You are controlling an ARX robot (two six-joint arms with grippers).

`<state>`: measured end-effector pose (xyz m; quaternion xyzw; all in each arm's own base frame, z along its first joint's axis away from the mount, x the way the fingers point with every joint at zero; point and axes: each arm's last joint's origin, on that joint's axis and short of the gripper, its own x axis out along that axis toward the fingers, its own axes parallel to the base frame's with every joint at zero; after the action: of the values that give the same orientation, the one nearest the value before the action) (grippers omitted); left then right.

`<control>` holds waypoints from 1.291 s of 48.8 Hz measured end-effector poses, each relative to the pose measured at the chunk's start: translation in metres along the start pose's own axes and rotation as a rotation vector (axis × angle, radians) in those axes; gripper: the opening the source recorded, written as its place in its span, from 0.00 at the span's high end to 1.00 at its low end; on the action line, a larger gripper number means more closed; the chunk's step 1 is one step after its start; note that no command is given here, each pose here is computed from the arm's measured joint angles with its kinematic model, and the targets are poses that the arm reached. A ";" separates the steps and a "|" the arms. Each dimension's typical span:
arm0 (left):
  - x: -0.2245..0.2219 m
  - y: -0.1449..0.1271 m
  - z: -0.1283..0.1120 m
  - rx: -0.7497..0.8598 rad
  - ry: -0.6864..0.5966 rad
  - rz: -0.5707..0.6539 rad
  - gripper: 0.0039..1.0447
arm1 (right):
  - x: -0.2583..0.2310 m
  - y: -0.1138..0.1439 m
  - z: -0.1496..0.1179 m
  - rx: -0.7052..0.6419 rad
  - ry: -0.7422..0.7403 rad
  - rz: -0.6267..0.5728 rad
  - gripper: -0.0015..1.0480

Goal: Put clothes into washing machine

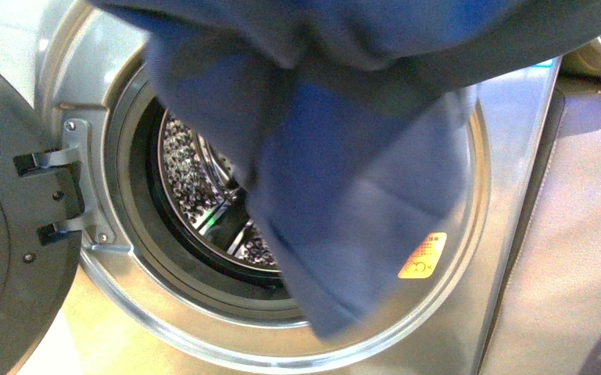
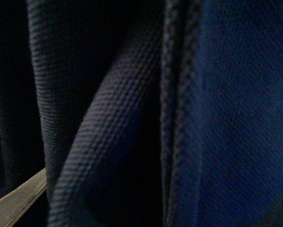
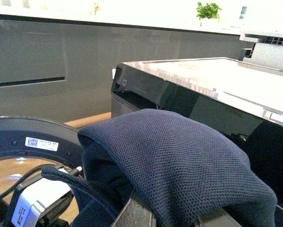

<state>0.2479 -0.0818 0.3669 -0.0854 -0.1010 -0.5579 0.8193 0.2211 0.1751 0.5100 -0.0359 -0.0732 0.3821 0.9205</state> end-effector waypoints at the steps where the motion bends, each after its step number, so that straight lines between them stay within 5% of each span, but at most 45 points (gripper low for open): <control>1: 0.001 0.000 0.000 0.000 -0.003 0.003 0.06 | 0.000 0.000 0.000 0.000 0.000 0.000 0.95; 21: 0.037 0.009 0.016 -0.015 -0.154 0.187 0.06 | -0.001 0.000 0.001 0.000 -0.003 -0.005 0.95; 45: 0.071 -0.009 0.009 -0.001 -0.256 0.219 0.06 | -0.002 -0.001 0.002 -0.001 -0.006 -0.012 0.95; 56: 0.077 -0.004 0.002 -0.007 -0.325 0.386 0.06 | -0.002 -0.001 0.002 -0.002 -0.007 -0.016 0.95; 63: 0.075 0.000 0.003 -0.006 -0.352 0.447 0.24 | -0.002 -0.001 0.002 -0.002 -0.007 -0.015 0.95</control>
<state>0.2748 -0.1479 0.3888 -0.2037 -0.2187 -0.3403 0.8916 0.2201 0.1726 0.5118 -0.0347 -0.0772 0.3753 0.9231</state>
